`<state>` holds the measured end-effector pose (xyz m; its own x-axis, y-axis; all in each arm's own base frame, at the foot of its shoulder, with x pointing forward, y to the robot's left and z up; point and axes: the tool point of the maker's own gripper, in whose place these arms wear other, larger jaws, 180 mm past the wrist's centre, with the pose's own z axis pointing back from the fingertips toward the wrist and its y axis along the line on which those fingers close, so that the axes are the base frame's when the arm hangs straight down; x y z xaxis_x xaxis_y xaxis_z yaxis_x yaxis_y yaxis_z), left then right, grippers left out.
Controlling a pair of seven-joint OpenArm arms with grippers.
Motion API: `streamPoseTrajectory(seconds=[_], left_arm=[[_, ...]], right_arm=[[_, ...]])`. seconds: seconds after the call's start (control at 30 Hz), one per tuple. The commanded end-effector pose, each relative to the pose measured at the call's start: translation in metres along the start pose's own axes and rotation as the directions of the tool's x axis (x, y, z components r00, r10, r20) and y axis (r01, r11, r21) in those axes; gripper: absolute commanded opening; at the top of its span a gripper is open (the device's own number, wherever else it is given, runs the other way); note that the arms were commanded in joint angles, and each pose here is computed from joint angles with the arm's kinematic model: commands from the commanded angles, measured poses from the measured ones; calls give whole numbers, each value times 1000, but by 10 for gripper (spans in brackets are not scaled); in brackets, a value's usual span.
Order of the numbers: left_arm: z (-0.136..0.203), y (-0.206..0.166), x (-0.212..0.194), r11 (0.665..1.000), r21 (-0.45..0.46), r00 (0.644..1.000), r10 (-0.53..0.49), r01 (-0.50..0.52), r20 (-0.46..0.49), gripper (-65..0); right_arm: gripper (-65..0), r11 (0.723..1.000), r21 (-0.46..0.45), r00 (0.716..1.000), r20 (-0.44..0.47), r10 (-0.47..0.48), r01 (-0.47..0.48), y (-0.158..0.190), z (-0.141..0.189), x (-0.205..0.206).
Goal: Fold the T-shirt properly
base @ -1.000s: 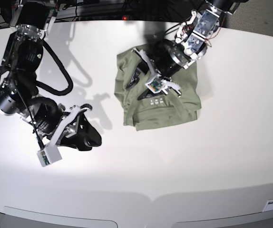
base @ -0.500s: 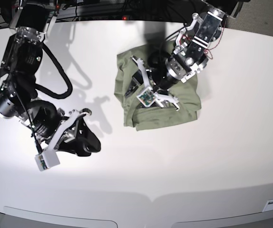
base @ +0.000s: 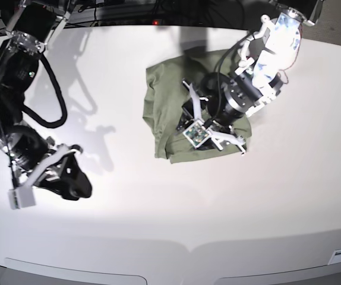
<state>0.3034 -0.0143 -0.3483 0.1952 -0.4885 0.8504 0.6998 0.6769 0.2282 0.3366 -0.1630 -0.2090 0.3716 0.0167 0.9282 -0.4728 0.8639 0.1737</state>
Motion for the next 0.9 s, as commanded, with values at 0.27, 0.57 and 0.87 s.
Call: streamPoseTrajectory(seconds=[0.27, 0.57, 0.87], left_arm=[[43, 106, -24, 928, 310, 979, 200, -205, 49, -401], [87, 83, -39, 948, 289, 989, 149, -135, -25, -401], [140, 31, -57, 970, 233, 970, 122, -72, -210, -401]], right_arm=[[-461, 994, -99, 999, -14, 37, -38, -41, 51, 13], [-461, 981, -179, 954, -298, 17, -73, -59, 88, -61], [-461, 984, -159, 746, -664, -50, -75, -40, 165, -169]])
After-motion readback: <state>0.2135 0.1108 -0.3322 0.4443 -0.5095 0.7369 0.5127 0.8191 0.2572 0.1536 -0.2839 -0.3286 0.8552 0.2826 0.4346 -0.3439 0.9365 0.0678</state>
